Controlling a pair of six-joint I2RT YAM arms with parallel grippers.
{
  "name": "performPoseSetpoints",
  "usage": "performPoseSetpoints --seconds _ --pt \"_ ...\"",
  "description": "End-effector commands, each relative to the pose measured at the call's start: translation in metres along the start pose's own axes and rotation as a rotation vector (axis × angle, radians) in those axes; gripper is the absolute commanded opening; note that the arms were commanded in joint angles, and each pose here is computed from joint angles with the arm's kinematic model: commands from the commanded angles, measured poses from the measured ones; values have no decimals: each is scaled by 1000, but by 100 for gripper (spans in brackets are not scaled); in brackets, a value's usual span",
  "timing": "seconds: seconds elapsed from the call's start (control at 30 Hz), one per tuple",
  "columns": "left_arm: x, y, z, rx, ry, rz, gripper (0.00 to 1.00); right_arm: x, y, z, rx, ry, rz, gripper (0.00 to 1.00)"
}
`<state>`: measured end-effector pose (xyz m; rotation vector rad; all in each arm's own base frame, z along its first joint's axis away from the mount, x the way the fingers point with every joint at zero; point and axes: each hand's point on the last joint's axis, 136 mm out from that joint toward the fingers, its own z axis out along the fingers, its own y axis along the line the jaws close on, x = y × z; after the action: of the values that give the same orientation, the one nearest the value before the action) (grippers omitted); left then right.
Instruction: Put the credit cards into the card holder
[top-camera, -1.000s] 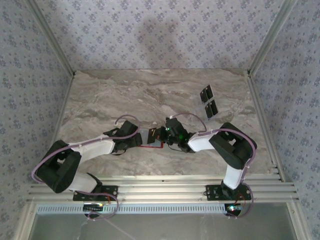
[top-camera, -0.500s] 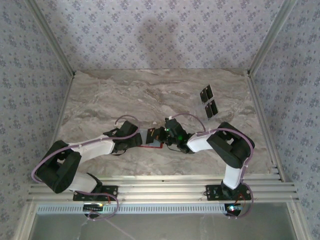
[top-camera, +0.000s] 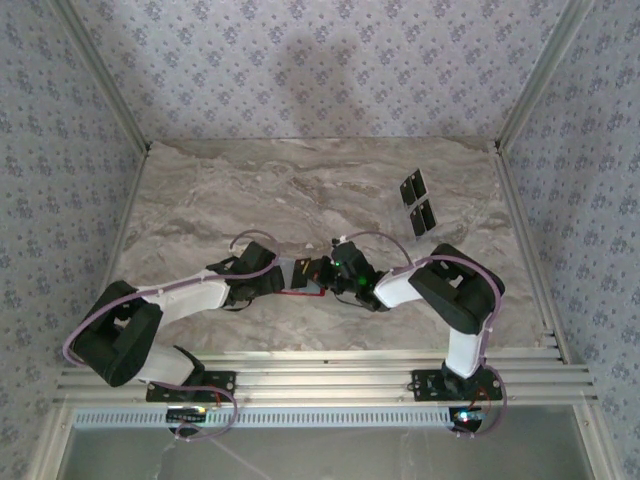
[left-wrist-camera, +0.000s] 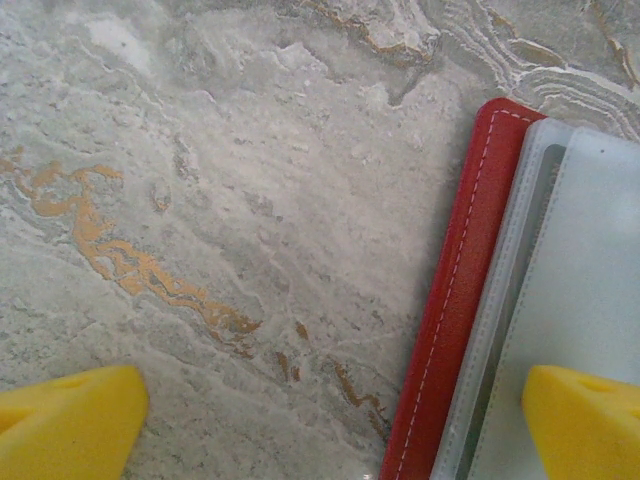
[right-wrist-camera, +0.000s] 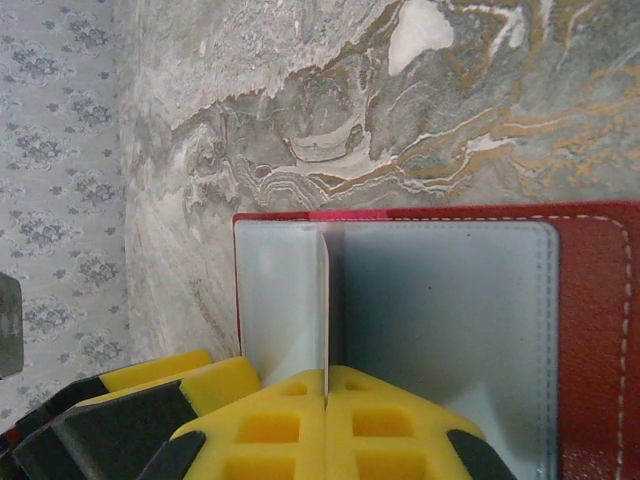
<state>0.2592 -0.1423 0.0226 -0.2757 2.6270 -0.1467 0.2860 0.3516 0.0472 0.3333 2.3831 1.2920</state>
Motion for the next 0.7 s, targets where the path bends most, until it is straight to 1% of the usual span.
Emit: performPoseSetpoints --seconds 0.0,0.67 --pt "31 30 6 -93 100 3 98 7 -12 2 19 1 20 0" --pt "32 33 6 -104 100 -2 98 15 -29 0 -17 1 70 0"
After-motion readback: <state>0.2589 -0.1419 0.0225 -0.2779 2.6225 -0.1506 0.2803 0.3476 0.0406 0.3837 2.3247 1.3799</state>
